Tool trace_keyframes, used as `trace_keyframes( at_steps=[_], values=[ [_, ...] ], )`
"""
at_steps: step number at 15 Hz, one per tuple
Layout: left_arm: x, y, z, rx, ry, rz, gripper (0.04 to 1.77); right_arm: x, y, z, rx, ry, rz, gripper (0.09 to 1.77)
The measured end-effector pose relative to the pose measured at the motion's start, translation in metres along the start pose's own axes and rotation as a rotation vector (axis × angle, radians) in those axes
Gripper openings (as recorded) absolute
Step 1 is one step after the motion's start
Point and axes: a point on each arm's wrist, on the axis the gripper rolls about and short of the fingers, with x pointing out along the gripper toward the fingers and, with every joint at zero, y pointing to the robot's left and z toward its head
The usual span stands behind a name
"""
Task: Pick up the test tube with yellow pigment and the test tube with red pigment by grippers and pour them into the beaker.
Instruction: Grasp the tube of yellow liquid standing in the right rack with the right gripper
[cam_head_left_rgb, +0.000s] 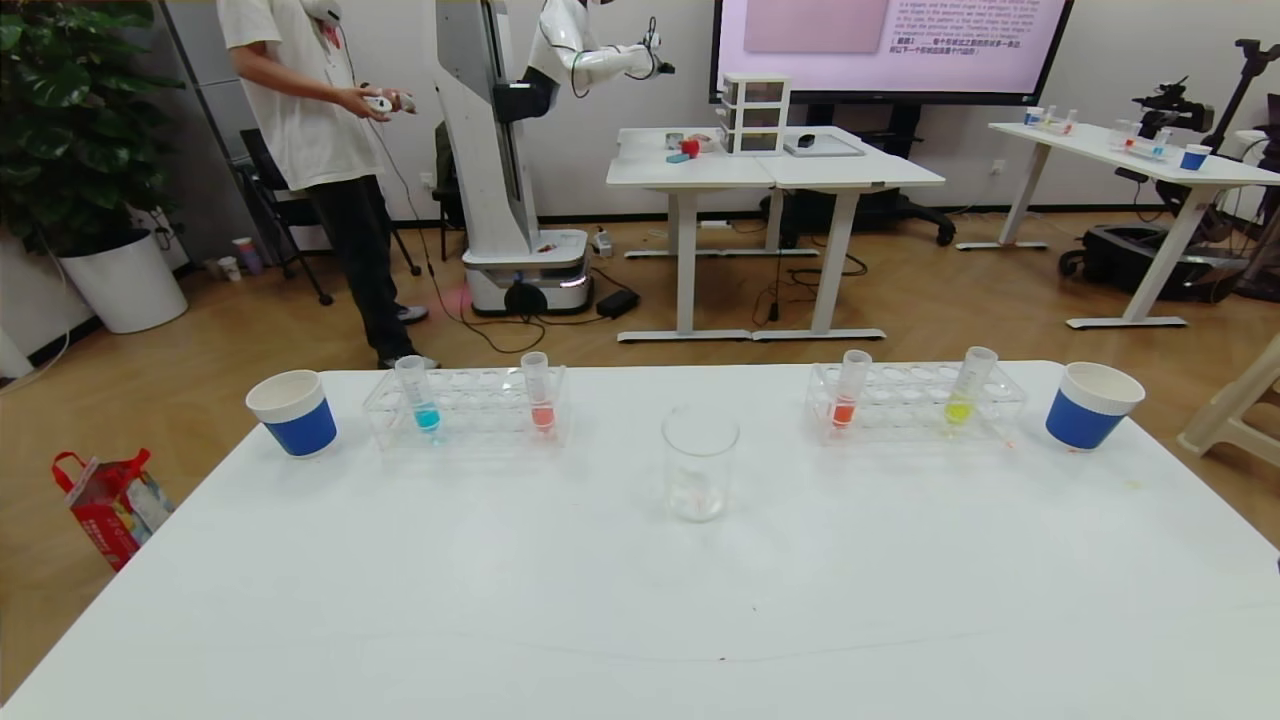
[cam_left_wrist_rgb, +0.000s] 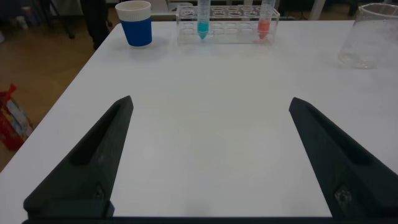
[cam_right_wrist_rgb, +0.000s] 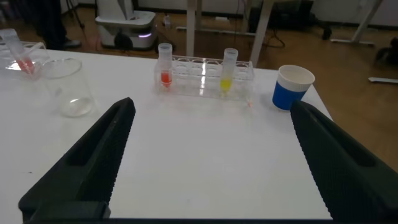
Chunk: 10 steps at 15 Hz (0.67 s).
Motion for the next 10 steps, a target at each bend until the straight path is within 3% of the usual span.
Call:
trace_keyframes(
  at_steps=[6, 10],
  values=[
    [0.000, 0.000, 0.000, 0.000, 0.000, 0.000, 1.75, 0.078, -0.004, 0.006, 0.025, 0.036, -0.022, 1.74],
    [0.000, 0.000, 0.000, 0.000, 0.000, 0.001, 1.75, 0.130, -0.009, -0.007, 0.032, 0.065, -0.025, 1.74]
  ],
)
